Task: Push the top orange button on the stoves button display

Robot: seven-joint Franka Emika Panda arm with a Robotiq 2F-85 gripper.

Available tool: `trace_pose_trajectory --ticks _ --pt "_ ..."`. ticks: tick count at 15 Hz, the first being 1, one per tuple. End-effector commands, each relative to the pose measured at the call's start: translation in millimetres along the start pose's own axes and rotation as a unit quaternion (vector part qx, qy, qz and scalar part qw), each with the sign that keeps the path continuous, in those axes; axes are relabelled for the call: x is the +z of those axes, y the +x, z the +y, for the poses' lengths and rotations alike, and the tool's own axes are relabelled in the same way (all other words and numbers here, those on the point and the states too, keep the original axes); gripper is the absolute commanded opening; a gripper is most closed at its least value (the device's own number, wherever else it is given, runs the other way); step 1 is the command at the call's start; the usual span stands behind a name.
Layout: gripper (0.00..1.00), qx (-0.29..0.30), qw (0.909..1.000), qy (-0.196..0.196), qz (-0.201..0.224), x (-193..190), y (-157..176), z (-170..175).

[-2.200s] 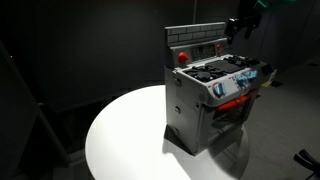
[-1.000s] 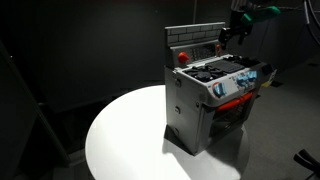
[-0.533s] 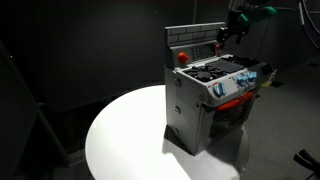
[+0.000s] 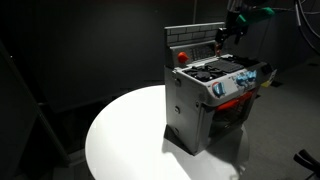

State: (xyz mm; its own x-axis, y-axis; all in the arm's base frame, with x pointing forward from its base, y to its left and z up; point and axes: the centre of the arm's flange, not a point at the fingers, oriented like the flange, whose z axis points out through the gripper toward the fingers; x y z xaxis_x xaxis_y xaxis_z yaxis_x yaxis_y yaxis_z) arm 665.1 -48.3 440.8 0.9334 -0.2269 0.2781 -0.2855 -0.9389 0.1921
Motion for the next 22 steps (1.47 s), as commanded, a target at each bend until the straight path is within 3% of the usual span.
trace_pose_trajectory --ticks 1,22 --pt "1.0 0.006 0.9999 0.0 0.015 1 23 -6" --pt "1.0 -0.008 0.9999 0.006 -0.001 -10 -4 -2"
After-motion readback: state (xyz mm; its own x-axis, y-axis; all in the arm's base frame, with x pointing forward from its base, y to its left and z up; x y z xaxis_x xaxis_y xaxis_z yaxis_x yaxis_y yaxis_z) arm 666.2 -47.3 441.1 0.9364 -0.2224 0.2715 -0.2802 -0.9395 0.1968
